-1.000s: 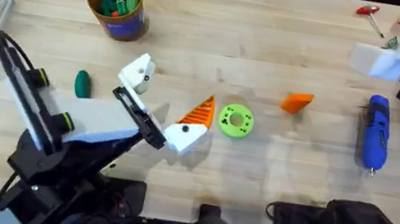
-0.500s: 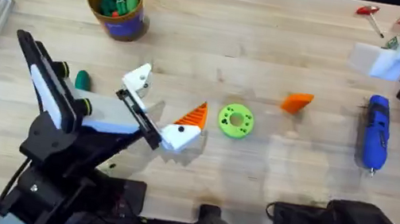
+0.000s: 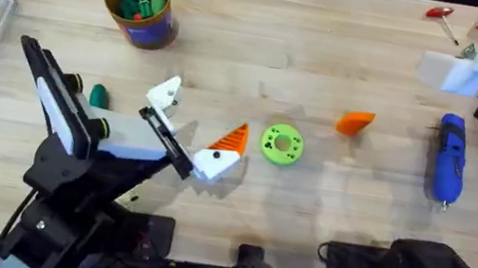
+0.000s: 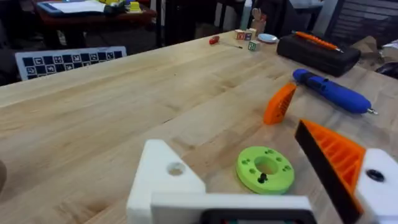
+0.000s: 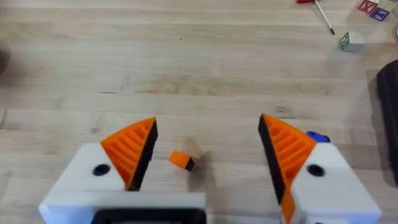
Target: Pick up the gripper from the table and insert it into the empty holder that is missing its gripper. Then pick up a screw, insert it into the mounting hole, and use the screwdriver to tighten it. Finally, clean up the table by picking up the vegetable and placing it into the bucket.
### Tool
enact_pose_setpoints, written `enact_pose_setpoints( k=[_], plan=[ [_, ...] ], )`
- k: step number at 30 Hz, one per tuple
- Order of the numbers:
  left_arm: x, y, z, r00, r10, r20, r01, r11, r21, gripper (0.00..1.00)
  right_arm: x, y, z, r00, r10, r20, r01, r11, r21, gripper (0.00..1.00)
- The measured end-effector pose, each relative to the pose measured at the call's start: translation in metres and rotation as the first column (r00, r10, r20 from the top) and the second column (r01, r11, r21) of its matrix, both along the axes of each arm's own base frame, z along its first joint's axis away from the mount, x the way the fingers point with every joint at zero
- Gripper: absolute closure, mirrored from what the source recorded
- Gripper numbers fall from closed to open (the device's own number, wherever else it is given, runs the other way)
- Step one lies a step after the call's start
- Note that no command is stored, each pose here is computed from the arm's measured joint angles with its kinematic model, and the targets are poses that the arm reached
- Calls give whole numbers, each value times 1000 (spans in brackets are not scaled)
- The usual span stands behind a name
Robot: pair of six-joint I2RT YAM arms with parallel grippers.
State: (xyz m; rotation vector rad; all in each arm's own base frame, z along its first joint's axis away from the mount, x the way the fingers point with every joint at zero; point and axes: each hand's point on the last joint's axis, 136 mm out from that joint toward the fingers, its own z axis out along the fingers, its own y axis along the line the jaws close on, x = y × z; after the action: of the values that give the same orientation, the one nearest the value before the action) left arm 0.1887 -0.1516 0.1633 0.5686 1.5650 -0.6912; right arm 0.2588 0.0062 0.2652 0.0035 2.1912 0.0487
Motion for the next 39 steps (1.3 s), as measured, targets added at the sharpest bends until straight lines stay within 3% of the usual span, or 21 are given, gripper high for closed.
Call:
enact_pose_setpoints(
  k=[13,19,22,25,28,32,35,39],
  plan=[
    [-1,-1,0,1000,-6,0,6,1000,0,91,-1,0,-1,1000,-1,-6,1,1000,5,11],
    [-10,-9,0,997,-74,-1,74,997,-4,91,-3,10,-9,998,42,-44,-40,998,39,10],
    [-17,-15,1,991,-131,-1,131,991,-7,91,-5,22,-28,983,113,-143,-105,993,58,10],
    [-25,-20,1,982,-188,-3,188,982,-10,91,-11,40,-57,934,211,-289,-201,977,65,10],
    [-33,-25,1,971,-239,-4,239,971,-13,91,-20,58,-85,841,321,-435,-345,938,25,10],
    [-38,-28,1,962,-271,-5,271,962,-14,91,-25,63,-114,734,360,-576,-500,860,-99,10],
    [-39,-29,1,960,-281,-6,281,960,-15,91,-20,60,-127,689,356,-631,-578,795,-183,10],
    [-40,-29,0,958,-286,-9,286,958,-15,91,-4,59,-136,669,360,-650,-633,735,-244,10]
  ],
)
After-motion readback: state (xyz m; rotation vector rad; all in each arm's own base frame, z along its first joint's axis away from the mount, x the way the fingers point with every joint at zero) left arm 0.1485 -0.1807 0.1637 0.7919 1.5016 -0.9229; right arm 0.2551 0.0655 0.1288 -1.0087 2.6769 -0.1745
